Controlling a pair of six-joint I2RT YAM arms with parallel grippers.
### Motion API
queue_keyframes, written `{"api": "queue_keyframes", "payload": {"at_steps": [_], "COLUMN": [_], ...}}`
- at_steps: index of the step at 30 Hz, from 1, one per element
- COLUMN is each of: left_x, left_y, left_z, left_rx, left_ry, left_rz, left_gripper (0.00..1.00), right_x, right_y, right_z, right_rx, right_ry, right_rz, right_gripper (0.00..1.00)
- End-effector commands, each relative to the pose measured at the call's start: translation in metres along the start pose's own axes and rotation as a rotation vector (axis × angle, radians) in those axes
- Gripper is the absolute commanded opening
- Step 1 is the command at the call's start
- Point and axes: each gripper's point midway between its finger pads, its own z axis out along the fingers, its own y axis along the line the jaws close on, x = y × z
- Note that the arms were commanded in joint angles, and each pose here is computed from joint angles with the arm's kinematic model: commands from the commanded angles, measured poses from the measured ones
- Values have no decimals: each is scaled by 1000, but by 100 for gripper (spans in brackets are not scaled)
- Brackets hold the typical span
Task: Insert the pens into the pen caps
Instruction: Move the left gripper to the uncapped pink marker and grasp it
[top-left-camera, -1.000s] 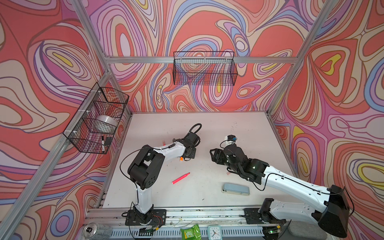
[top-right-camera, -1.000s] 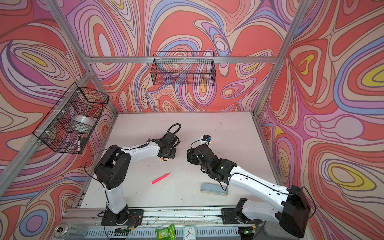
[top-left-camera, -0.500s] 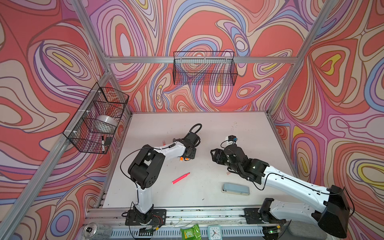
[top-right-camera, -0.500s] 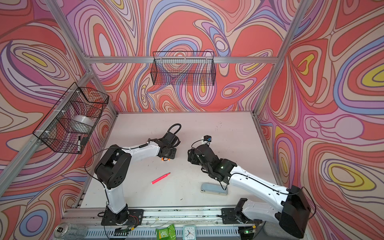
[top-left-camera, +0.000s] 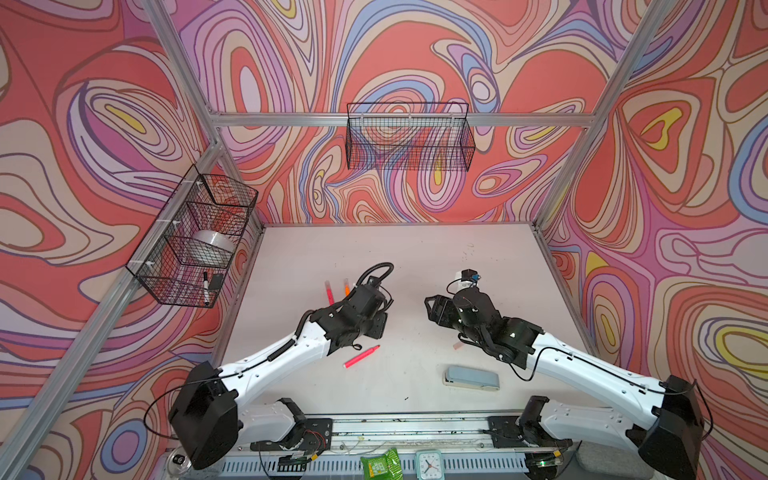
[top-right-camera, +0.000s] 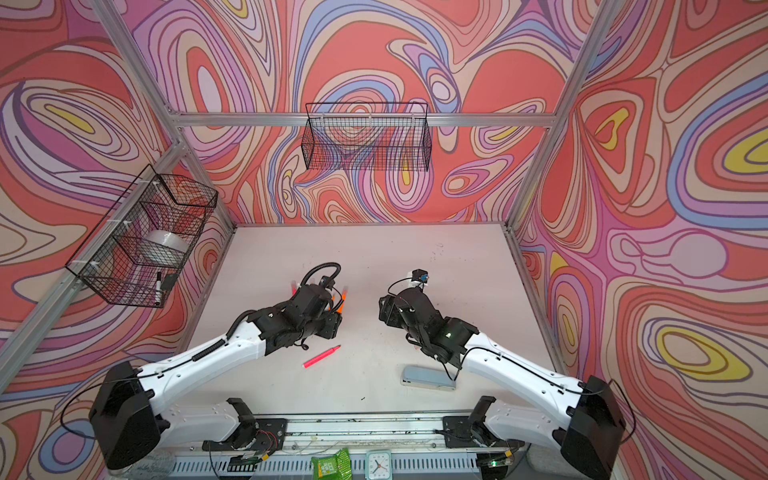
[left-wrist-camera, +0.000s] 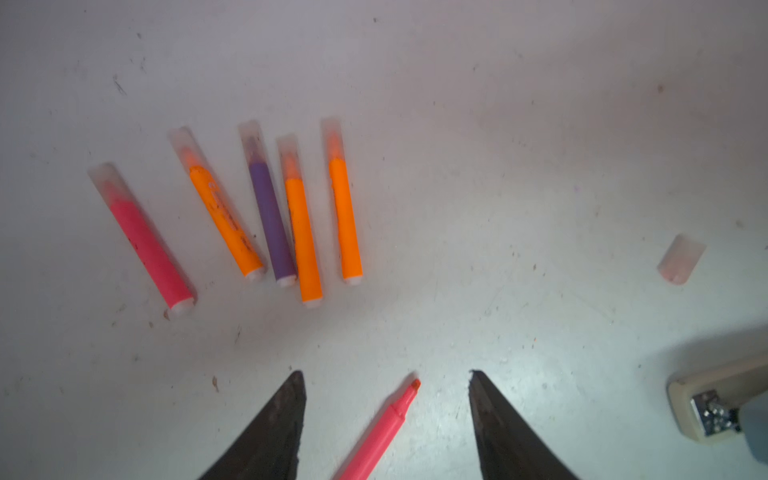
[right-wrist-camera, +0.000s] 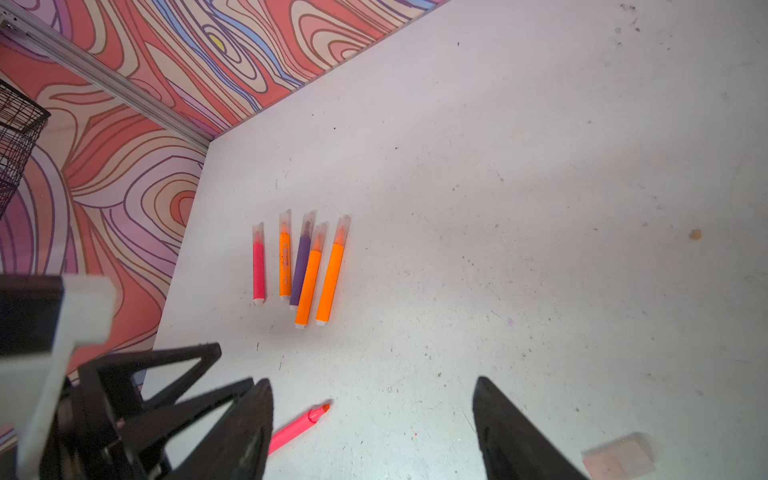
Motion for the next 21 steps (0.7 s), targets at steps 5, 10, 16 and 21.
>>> {"api": "queue_keyframes", "payload": {"at_steps": [5,10,16,21], "left_x": [63,66,70,82], "left_y": [16,17,15,17], "left_z": [3,11,27,34], "left_rx": [-2,-24,-55,-78], "left_ry": [65,79,145,193], "left_rz": [-92,-83,-62,-72], "left_gripper": [67,68,67,65], "right_x": [0,5,7,6], "right_y": [-1,-2,-9,-11], "right_z": [7,8,6,5], "right_rx": [1,-1,8,16], "right_ry": [20,32,28,23], "right_rz": [-21,-10,2,-4], "right_gripper": [78,77,77,78]}}
